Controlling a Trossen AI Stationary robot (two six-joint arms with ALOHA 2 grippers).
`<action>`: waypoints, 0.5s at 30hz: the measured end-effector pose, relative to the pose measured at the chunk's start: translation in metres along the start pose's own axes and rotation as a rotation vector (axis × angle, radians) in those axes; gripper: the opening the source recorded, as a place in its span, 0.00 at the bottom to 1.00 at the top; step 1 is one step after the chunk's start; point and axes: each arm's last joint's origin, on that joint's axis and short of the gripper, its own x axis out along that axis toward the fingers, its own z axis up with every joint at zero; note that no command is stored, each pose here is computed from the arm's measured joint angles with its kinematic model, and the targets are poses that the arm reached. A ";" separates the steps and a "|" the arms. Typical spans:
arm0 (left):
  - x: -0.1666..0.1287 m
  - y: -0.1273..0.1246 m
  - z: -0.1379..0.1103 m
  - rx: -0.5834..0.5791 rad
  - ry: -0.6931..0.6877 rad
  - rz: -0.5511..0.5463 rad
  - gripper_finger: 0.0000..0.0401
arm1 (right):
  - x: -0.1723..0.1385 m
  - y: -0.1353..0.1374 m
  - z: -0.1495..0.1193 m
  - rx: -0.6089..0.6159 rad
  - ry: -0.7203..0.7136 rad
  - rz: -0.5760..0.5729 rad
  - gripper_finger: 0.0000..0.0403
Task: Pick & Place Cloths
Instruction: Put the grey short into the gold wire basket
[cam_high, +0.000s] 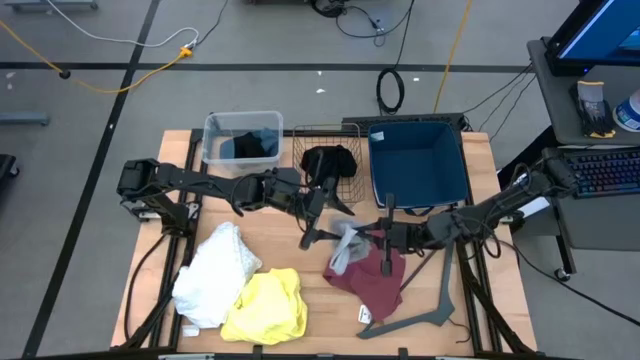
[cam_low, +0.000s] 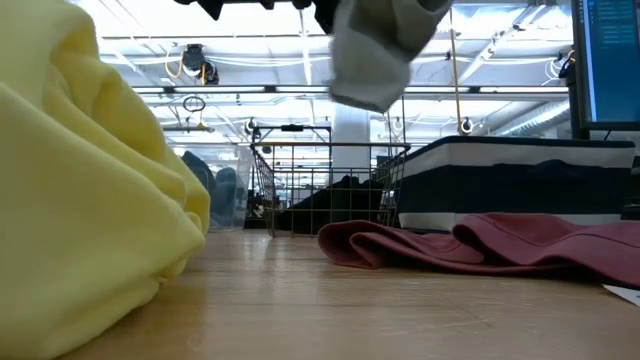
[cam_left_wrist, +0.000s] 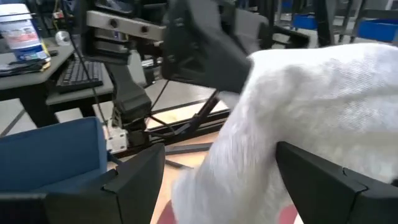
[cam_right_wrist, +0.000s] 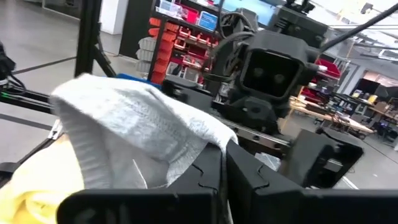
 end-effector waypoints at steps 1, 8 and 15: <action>0.000 0.000 0.000 -0.001 -0.001 -0.006 0.77 | 0.000 -0.001 0.000 0.000 0.001 -0.004 0.00; 0.000 -0.003 0.000 0.002 -0.017 -0.108 0.77 | 0.004 -0.006 -0.001 0.002 -0.016 0.043 0.00; 0.001 -0.008 0.002 0.008 -0.037 -0.174 0.77 | 0.006 -0.010 -0.002 -0.010 -0.020 0.022 0.00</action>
